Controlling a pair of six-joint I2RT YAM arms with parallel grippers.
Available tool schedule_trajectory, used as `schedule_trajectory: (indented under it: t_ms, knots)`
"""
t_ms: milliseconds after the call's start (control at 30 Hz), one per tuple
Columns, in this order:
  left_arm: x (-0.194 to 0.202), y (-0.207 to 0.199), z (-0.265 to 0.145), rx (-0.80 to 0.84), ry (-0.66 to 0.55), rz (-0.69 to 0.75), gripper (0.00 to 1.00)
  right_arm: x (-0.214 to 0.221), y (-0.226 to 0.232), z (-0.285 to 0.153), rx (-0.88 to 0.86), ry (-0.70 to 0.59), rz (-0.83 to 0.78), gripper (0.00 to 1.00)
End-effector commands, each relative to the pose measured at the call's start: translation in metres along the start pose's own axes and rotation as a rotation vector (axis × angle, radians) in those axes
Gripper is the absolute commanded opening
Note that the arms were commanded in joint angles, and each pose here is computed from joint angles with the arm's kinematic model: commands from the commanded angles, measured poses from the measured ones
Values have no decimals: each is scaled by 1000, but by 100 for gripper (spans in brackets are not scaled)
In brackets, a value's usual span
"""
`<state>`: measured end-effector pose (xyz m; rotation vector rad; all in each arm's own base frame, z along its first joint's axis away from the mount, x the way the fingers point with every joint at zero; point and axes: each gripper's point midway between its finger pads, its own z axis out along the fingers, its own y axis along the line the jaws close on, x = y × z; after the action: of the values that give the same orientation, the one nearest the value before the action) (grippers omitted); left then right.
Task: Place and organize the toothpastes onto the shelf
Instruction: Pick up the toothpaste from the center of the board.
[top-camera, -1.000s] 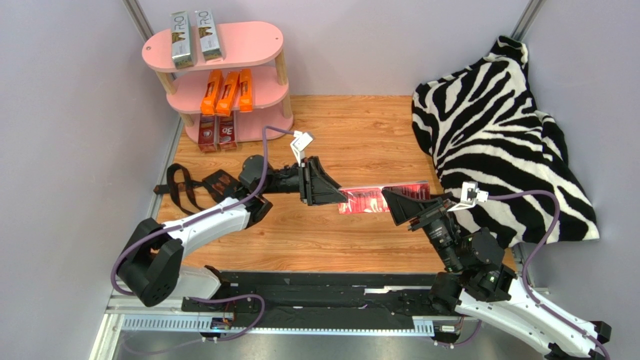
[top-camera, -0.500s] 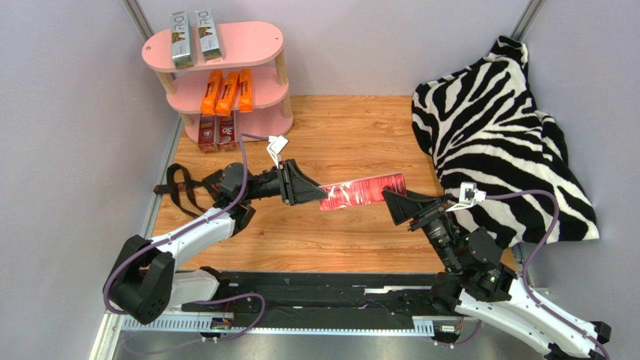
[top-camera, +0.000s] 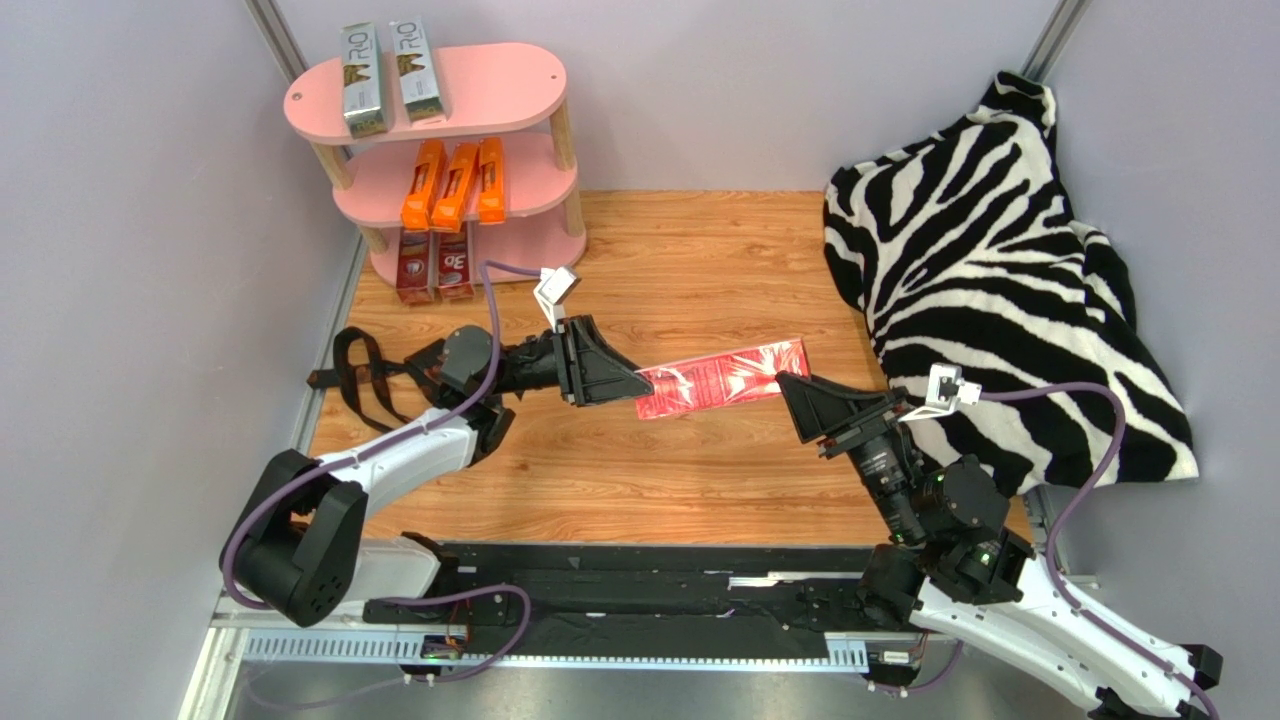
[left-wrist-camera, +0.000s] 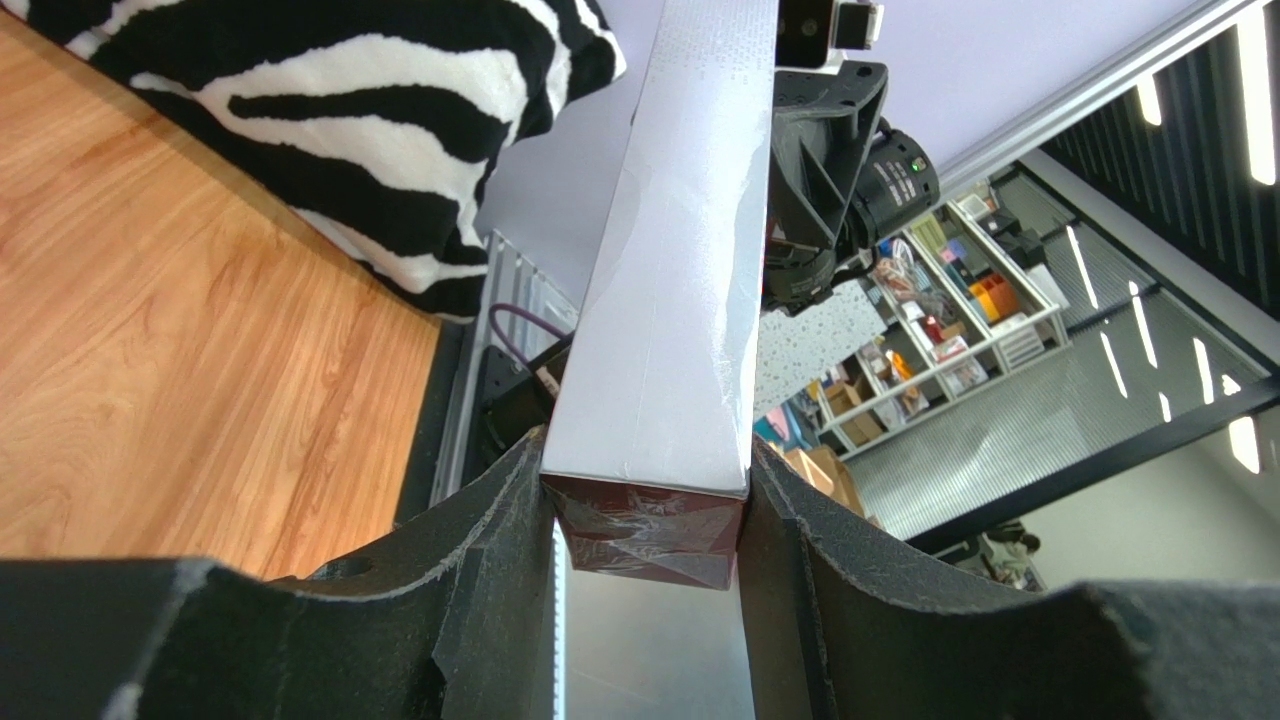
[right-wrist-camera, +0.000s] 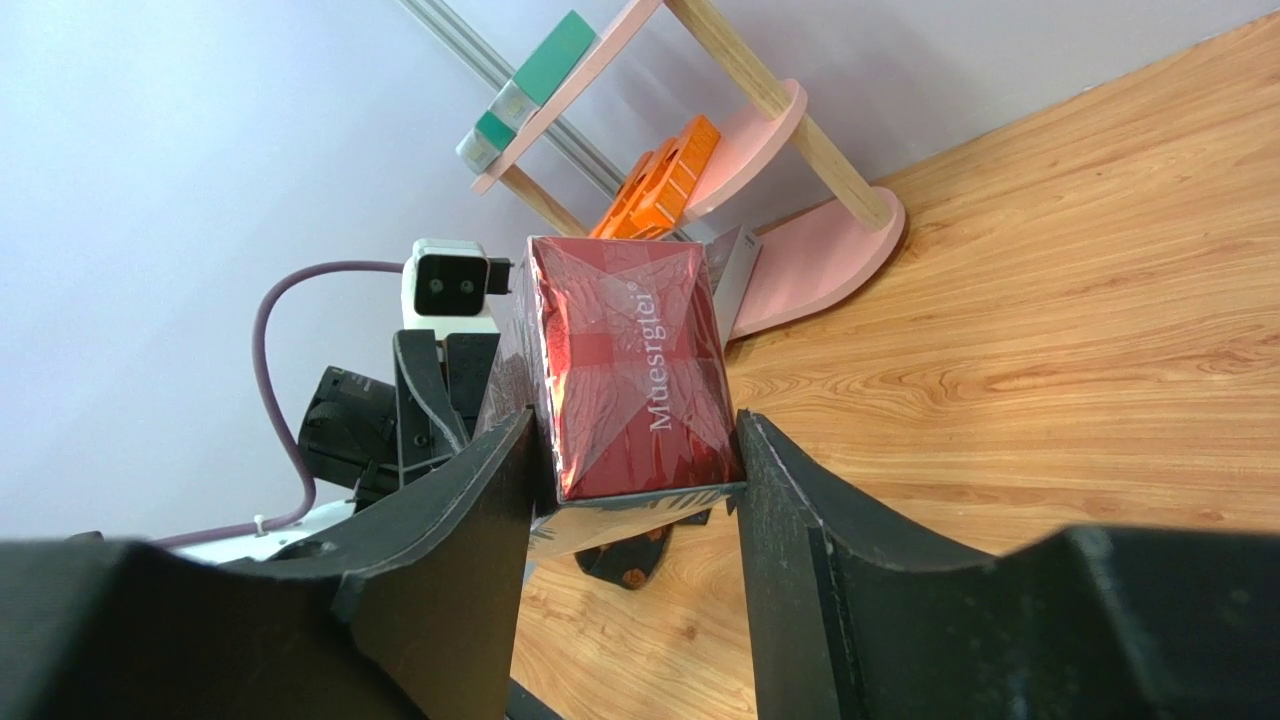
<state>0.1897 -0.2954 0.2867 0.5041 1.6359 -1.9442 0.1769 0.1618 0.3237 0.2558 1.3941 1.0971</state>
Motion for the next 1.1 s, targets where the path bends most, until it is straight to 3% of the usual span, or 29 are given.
schedule_trajectory:
  t_ms: [0,267,400,467,600,667,733,933,1067]
  knots:
    - [-7,-17,6,67,13,95,49,-11,23,1,-81,-28,55,34]
    - [-4,-20,11,76,40,109,63,-17,22,3,-70,-54,50,32]
    - [-3,-23,17,89,49,113,65,-17,22,3,-69,-52,54,32]
    - [-2,-24,20,95,55,112,61,-17,22,3,-69,-54,56,31]
    - [0,-25,21,101,64,110,31,-18,20,3,-61,-62,58,31]
    - [1,-25,20,101,62,108,26,-18,20,3,-60,-63,56,33]
    - [0,-23,20,93,56,103,24,-19,20,2,-61,-64,51,37]
    - [-13,-6,12,37,-8,78,20,-20,12,-1,-26,-58,30,78]
    - [-24,16,-11,-46,-85,51,20,-20,5,-5,-5,-61,30,86]
